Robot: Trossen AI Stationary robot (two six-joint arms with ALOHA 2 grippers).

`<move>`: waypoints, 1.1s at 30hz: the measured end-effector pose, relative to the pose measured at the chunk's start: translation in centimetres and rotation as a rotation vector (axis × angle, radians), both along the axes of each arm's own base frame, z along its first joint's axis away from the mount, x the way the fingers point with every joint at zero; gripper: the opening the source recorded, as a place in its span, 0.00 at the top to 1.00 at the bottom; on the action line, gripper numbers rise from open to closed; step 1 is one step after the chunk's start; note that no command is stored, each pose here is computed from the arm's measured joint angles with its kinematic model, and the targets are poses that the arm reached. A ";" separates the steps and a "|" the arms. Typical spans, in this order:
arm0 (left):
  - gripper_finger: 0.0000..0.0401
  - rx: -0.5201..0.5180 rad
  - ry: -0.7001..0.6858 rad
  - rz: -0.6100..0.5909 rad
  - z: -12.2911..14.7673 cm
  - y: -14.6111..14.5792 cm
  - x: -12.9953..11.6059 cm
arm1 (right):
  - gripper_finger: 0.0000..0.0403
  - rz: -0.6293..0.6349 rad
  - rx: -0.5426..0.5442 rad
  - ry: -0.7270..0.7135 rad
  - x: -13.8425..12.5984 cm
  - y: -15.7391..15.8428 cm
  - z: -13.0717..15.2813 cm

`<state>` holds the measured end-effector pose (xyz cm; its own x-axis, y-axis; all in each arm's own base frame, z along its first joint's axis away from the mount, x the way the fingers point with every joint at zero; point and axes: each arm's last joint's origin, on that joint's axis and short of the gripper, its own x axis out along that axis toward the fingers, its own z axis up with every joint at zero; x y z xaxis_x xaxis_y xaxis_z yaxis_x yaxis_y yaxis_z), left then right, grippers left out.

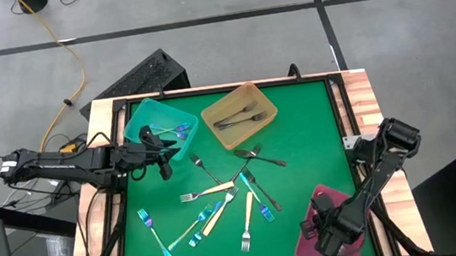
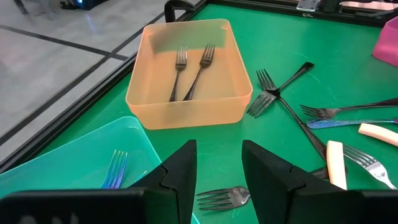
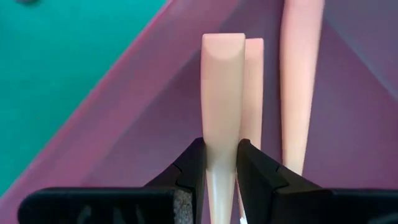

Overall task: Sort silverware by color (type)
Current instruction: Put the yellow fork into the pink bin

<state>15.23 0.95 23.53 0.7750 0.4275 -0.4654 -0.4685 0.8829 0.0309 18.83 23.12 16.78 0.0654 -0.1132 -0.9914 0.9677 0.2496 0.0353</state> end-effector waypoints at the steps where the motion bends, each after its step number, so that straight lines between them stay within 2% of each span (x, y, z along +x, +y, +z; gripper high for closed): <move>1: 0.72 0.000 0.000 0.000 0.0 0.0 0.0 | 0.76 0.019 0.005 0.015 0.2 0.0 -0.2; 5: 0.72 0.006 -0.008 -0.003 0.1 0.0 0.1 | 0.76 0.055 0.026 0.036 0.4 -0.1 -0.3; 25: 0.72 0.012 -0.035 0.008 0.3 0.0 0.2 | 0.75 0.069 0.012 0.057 1.2 -0.1 -1.7; 28: 0.72 0.016 -0.038 0.014 0.3 0.0 0.2 | 0.73 0.069 0.013 0.056 1.2 -0.1 -1.7; 33: 0.72 0.023 -0.034 0.009 0.3 0.0 0.2 | 0.62 0.073 0.013 0.056 1.2 -0.1 -1.7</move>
